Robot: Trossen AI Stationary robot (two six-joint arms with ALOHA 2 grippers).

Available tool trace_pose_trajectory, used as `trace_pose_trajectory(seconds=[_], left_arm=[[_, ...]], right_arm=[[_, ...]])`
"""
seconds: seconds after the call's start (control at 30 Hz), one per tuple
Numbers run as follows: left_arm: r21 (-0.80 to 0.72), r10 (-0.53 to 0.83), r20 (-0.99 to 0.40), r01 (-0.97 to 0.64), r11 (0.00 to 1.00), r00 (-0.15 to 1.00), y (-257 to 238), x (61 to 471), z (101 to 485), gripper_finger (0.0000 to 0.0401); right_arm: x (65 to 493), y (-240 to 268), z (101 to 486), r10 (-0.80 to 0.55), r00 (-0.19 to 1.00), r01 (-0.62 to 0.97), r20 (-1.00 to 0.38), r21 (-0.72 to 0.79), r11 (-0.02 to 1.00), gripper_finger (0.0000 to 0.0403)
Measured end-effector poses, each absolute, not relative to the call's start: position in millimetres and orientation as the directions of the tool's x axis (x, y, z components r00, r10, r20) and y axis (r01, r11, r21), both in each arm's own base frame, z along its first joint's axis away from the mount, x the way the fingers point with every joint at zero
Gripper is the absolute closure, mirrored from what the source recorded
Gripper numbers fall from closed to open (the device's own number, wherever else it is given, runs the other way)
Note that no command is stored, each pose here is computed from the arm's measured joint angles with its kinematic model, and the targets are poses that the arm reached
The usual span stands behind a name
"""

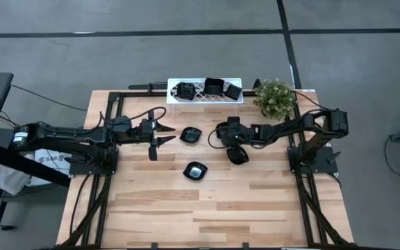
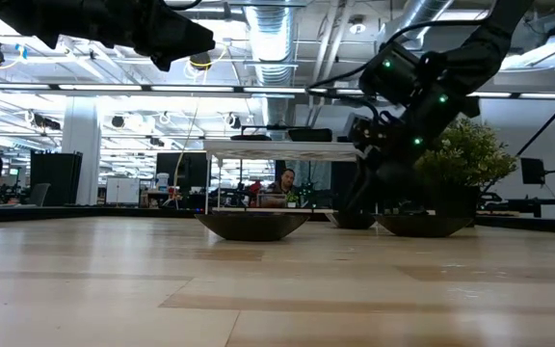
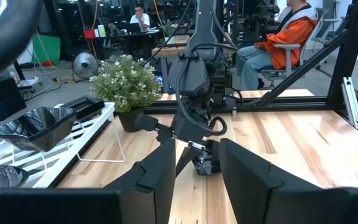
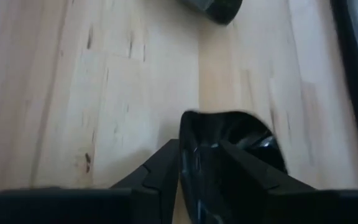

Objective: Pick & Place Mini shaped plates
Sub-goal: Stack the black leaf-shaped plate on top of the black leaf-shaped plate on the shelf

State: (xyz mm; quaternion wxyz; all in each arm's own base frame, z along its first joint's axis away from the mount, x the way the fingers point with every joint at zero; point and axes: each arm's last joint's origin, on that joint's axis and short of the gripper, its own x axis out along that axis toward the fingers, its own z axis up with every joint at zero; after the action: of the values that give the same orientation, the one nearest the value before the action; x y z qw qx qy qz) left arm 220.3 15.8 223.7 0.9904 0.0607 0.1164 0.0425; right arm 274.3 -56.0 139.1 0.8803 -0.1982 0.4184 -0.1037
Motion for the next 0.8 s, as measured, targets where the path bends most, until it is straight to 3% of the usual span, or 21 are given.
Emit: trace_pose_trajectory(seconds=[0.47, 0.8], left_arm=[[0.129, 0.098, -0.218, -0.071, 0.989, 0.971, 15.7, 220.4, 224.5, 0.0274], [0.127, 0.098, -0.218, -0.072, 0.989, 0.971, 15.7, 220.4, 224.5, 0.0274]], right_arm=[[270.3, -55.6, 135.4, -0.341, 0.588, 0.006, -0.733, -0.418, 0.908, 0.0326], [268.5, -55.3, 133.9, -0.338, 0.57, -0.102, -0.749, -0.472, 0.875, 0.0398]])
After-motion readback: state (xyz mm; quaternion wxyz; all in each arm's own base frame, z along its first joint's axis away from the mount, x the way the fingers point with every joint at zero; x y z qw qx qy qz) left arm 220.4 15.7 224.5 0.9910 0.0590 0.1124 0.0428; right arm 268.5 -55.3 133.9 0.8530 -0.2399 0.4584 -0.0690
